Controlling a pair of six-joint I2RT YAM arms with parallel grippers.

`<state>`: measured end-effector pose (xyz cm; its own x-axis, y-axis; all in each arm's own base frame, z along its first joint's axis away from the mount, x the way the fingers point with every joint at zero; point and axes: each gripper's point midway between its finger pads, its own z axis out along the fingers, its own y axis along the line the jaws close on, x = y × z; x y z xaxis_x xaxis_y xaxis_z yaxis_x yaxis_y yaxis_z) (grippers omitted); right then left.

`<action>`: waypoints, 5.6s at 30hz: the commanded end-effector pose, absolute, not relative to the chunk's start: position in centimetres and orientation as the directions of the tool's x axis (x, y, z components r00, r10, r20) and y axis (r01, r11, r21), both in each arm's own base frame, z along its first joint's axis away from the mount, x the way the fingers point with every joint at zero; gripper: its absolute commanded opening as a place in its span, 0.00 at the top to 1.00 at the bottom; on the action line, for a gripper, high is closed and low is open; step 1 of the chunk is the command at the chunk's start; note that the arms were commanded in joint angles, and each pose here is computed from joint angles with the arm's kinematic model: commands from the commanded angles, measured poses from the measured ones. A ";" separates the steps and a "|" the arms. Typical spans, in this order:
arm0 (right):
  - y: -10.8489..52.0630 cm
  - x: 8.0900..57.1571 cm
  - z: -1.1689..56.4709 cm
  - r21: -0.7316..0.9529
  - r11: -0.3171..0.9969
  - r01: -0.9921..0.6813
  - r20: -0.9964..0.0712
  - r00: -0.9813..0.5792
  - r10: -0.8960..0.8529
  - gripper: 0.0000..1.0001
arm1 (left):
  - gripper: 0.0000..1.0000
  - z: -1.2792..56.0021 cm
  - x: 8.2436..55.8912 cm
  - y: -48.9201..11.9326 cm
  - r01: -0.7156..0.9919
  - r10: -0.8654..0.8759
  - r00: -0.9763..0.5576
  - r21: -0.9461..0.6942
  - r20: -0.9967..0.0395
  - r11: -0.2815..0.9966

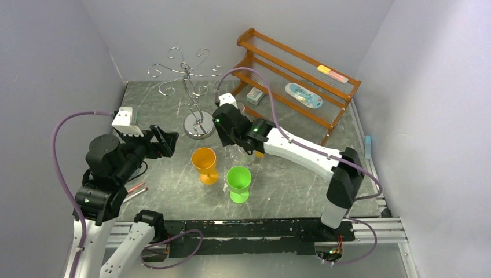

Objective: Place the wine glass upside down on the wine glass rack

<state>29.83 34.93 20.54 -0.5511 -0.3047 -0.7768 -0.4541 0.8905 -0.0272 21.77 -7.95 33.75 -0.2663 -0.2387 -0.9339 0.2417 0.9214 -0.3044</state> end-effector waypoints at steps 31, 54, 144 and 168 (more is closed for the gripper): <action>36.3 25.0 33.9 0.226 0.649 -0.727 -0.965 -0.257 0.048 1.00 | 0.03 35.5 20.1 -9.8 0.110 -0.600 -0.382 -0.680 -0.703 0.725; 40.4 17.3 47.4 0.104 0.290 -0.951 -0.893 0.039 0.448 1.00 | 0.25 40.5 19.1 -12.8 -0.040 -0.895 -0.445 -0.998 -0.029 0.052; 36.3 16.4 39.8 0.424 0.418 -0.804 -0.892 -0.289 0.348 0.18 | 0.95 32.6 34.3 -13.0 0.519 0.104 -0.195 -0.012 -0.975 0.855; 40.4 26.0 38.6 0.653 0.603 -0.459 -0.757 -0.408 0.510 0.24 | 0.95 32.3 39.8 -8.6 0.224 -0.003 -0.151 -0.037 -0.989 0.974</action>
